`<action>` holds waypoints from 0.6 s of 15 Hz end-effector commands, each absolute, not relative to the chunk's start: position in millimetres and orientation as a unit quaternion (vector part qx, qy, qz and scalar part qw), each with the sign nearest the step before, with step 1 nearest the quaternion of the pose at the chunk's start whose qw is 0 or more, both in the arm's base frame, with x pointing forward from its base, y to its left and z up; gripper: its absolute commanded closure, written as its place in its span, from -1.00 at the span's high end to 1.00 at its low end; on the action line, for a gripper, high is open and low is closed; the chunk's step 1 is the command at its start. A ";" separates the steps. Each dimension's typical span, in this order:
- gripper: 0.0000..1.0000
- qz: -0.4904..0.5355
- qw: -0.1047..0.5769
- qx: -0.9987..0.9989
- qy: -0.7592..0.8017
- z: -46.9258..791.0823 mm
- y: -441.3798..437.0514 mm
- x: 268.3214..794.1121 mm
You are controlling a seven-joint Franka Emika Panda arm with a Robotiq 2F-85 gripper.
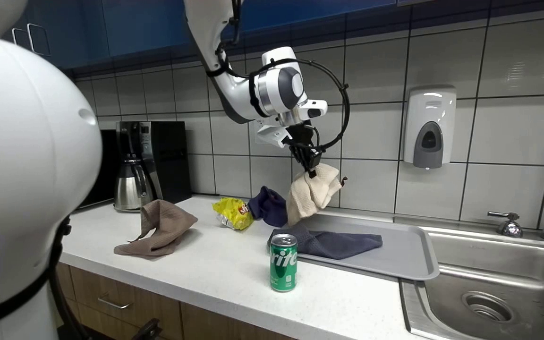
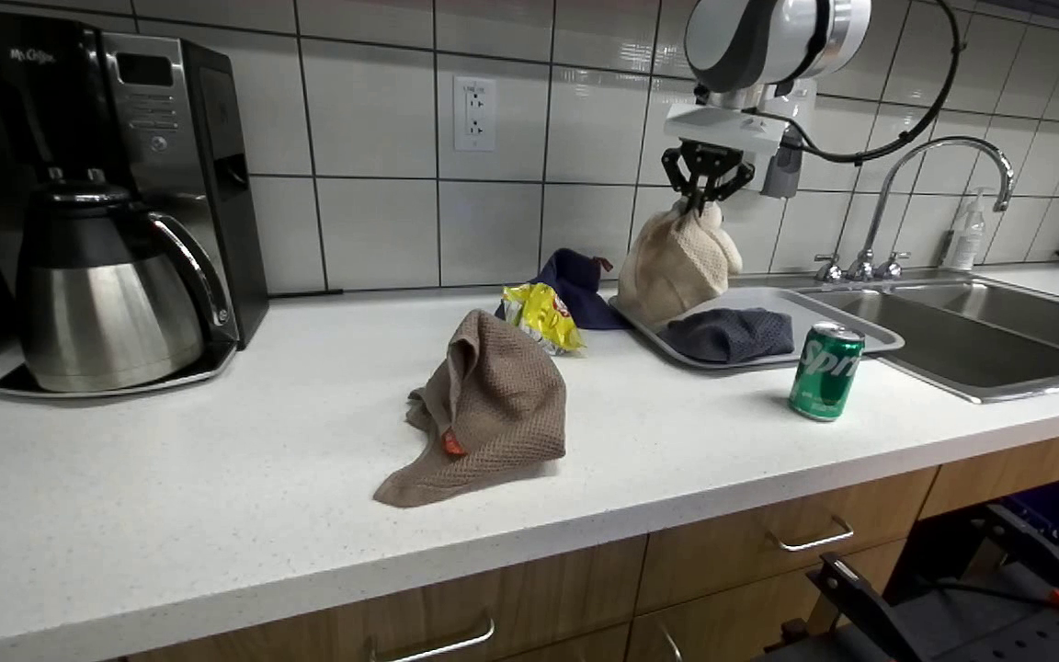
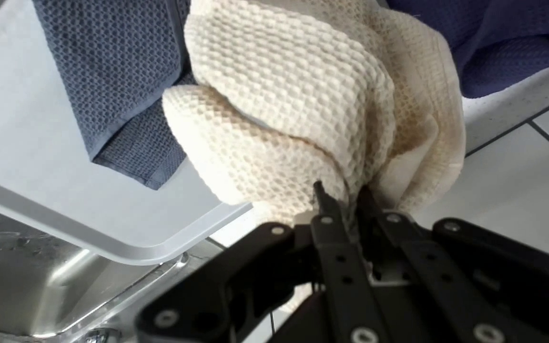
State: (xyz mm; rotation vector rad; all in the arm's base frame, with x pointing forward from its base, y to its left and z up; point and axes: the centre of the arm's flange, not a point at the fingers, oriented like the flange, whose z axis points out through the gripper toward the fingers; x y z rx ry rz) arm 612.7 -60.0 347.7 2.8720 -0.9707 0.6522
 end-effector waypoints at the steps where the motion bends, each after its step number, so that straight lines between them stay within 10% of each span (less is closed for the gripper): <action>1: -0.93 0.221 0.014 0.923 -0.316 372.2 -44.0 575.0; 9: -0.93 0.226 0.005 0.931 -0.288 389.2 -10.1 521.7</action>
